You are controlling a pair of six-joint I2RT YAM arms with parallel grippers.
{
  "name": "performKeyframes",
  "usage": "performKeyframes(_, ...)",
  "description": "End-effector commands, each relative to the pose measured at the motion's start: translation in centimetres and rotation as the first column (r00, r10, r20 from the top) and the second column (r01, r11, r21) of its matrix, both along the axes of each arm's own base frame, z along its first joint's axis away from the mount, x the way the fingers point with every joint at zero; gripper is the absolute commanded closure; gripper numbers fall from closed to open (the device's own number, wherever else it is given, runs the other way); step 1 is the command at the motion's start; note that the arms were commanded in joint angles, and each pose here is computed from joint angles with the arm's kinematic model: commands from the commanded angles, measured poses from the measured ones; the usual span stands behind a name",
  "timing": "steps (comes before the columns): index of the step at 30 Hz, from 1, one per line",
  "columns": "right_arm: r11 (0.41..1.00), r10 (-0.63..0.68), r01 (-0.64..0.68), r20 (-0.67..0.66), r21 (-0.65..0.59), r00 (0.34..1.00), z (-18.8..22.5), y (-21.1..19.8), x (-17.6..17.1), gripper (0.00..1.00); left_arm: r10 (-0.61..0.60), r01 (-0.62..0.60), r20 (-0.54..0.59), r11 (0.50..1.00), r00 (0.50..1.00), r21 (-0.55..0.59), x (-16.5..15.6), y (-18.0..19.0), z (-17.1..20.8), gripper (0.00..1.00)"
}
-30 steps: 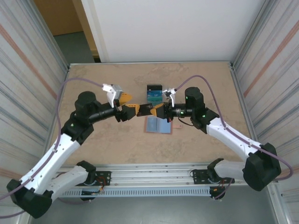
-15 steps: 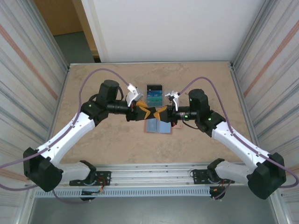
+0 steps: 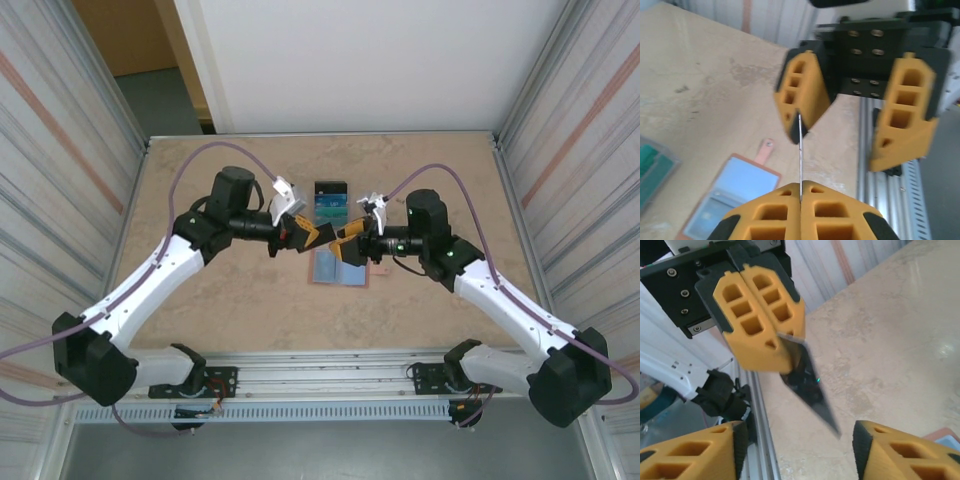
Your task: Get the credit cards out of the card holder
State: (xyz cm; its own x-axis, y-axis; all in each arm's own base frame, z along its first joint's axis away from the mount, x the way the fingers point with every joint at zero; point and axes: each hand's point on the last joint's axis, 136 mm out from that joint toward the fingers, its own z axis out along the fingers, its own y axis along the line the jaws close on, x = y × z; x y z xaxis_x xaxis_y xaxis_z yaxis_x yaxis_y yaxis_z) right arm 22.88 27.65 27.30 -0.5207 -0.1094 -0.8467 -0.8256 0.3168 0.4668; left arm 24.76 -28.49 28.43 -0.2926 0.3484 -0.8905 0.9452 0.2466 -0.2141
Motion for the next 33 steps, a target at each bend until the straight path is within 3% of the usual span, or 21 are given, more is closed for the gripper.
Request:
performKeyframes(1, 0.995, -0.089, 0.089, 0.009, -0.033, 0.996, -0.2, -1.3, 1.2, 0.33, 0.051, -0.057, 0.106, 0.997, 0.993, 0.054, 3.6, 0.6, -0.1, 1.0)
performKeyframes(2, 0.993, -0.108, 0.108, 0.008, -0.041, 0.994, -0.3, -1.6, 1.4, 0.28, 0.059, -0.068, 0.126, 0.995, 0.99, 0.069, 4.6, 0.6, -0.4, 1.0)
performKeyframes(3, 0.989, -0.136, 0.136, 0.012, -0.05, 0.991, -0.3, -1.9, 1.7, 0.0, 0.063, -0.075, 0.146, 0.994, 0.987, 0.083, 5.7, 0.7, -0.7, 1.0)
performKeyframes(10, 0.943, -0.321, 0.322, 0.022, -0.078, 0.947, -0.2, -4.8, 3.7, 0.01, 0.037, -0.067, 0.255, 0.991, 0.966, 0.112, 12.7, 0.2, -2.0, 1.0)
performKeyframes(15, 0.888, -0.457, 0.458, 0.016, -0.04, 0.889, 1.3, -7.3, 5.0, 0.01, -0.034, -0.022, 0.337, 0.987, 0.941, 0.162, 15.8, -1.0, -3.7, 1.0)
performKeyframes(23, 0.85, -0.524, 0.525, 0.02, -0.049, 0.851, 2.5, -8.6, 6.0, 0.01, -0.127, 0.077, 0.38, 0.986, 0.916, 0.145, 20.0, -2.6, -6.1, 1.0)
performKeyframes(33, 0.771, -0.628, 0.62, -0.011, -0.145, 0.778, 0.7, -10.5, 6.7, 0.01, -0.184, 0.131, 0.403, 0.979, 0.897, 0.156, 24.2, -4.0, -10.0, 1.0)
